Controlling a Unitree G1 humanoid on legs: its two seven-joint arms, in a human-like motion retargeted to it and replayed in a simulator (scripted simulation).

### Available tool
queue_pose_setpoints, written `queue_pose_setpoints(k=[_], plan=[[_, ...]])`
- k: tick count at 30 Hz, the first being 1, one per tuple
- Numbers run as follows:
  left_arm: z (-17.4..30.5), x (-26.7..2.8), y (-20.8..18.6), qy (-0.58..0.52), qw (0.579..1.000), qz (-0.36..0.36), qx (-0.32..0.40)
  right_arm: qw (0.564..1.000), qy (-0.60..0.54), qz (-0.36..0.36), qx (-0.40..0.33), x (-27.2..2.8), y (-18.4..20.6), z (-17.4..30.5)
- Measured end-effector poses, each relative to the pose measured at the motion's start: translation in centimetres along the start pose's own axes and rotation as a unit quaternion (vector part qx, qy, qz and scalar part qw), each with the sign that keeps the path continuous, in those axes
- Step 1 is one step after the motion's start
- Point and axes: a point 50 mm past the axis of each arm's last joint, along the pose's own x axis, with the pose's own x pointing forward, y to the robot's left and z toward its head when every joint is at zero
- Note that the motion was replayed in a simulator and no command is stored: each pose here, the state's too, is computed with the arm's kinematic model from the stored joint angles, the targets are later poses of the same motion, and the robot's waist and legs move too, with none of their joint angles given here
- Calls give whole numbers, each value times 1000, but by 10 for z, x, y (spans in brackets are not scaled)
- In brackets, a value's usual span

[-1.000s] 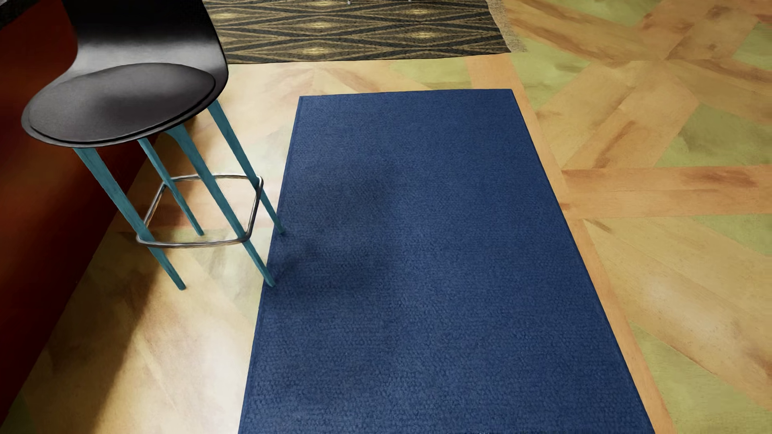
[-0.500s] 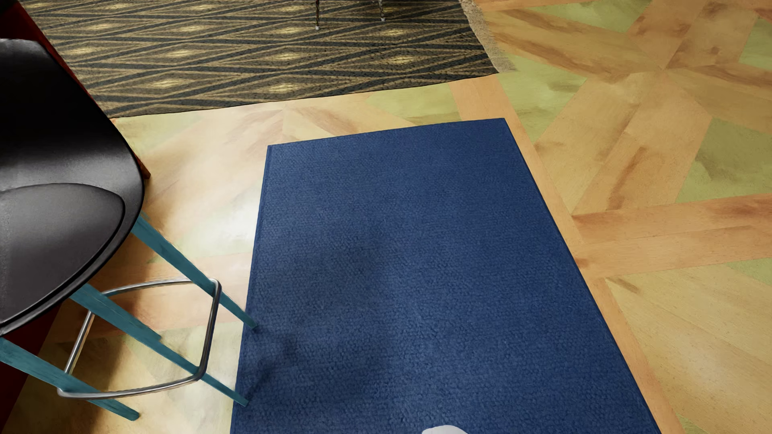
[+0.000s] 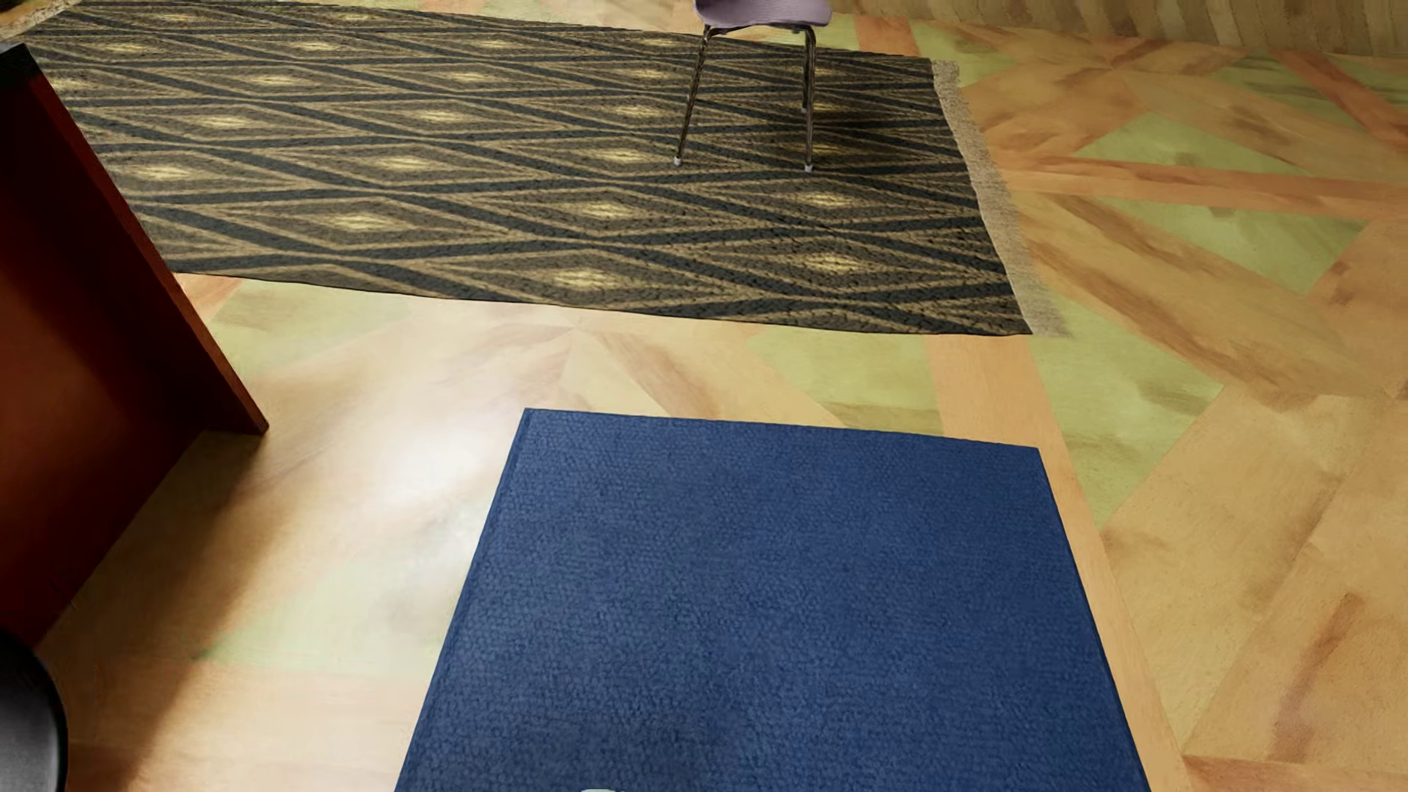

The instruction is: Walk to the dark chair

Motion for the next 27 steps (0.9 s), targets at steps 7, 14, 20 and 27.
queue_pose_setpoints(k=[7,14,20,27], plan=[[92,-2,81,-138,985,96,34,994,102,21,-9,-23,14,-67],[86,-4,90,-144,980,125,-54,990,137,21,-22,-25,11,-80],[31,6,24,-45,998,38,-33,1000,-6,-8,-21,-5,-11,-3],[-27,-6,-10,46,999,-8,-15,996,-19,-74,45,-9,-45,-1]])
